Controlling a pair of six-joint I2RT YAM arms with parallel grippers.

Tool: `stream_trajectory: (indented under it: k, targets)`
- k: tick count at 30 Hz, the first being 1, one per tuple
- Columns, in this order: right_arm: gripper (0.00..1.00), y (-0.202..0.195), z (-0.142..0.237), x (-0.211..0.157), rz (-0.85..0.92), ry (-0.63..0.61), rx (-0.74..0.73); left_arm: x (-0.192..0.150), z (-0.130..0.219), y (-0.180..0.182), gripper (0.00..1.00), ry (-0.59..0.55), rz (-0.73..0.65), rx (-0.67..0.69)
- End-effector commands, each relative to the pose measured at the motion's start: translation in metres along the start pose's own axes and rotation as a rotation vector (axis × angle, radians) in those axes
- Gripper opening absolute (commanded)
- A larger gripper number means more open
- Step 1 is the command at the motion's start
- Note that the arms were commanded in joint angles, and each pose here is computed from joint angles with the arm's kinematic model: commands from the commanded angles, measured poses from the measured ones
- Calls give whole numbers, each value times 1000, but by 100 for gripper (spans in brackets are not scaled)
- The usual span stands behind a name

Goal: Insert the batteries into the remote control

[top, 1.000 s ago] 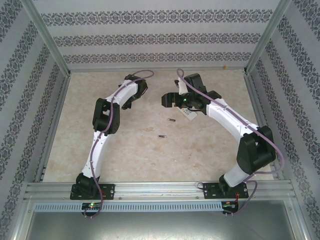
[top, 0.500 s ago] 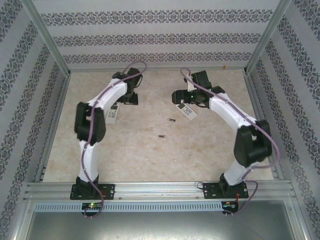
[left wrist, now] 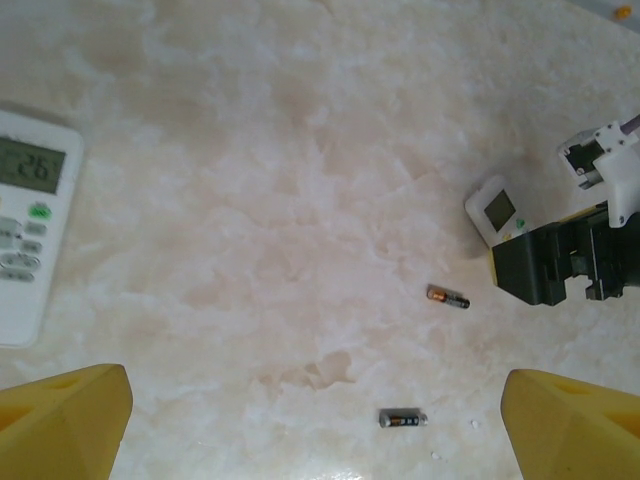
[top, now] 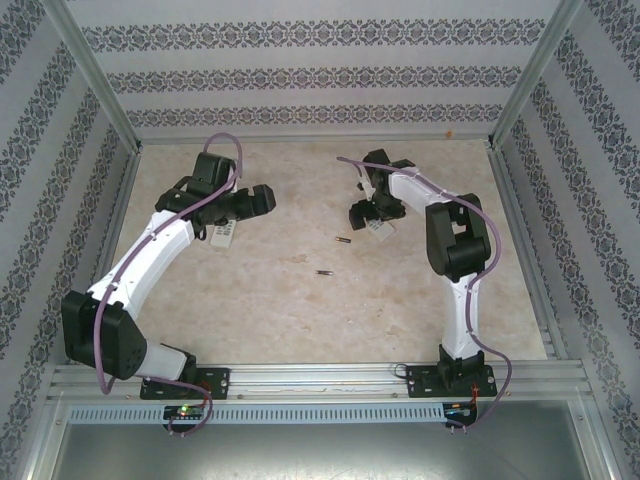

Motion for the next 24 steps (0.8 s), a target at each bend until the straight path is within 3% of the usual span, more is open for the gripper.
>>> stream_trajectory:
  k: [1,7,12,14,18,21,24]
  targets:
    - [84,-2,0,-12,-2,58,12,9,6,-10,96,-43,29,-79]
    - [60,-3,-2,-17,38,61,-59,11,1,-21,95,-53,137,-193]
    - [51,11,37,-1,79,-80,-37,16,0,-40,95,-85,272,-396]
    - [50,32,65,6,85,-170,53,18,-2,-48,94,-63,312,-454]
    - [47,94,122,9,41,-355,451,24,-10,-63,94,-21,367,-572]
    - [46,131,139,1,39,-360,648,26,-20,-71,89,12,382,-622]
    - [46,162,143,-9,106,-321,683,23,-28,-82,86,52,352,-643]
Point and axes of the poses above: each hand's point on the last joint's axis, 136 mm out from that joint toward the fingers, its own z axis back along the fingers, its own y axis along the line the jaws close on, x = y × z, the point moved 3 cm from there along z, back along the fingers, and after that the axes turned 2 degrees about -z, right-handed, at the moved point
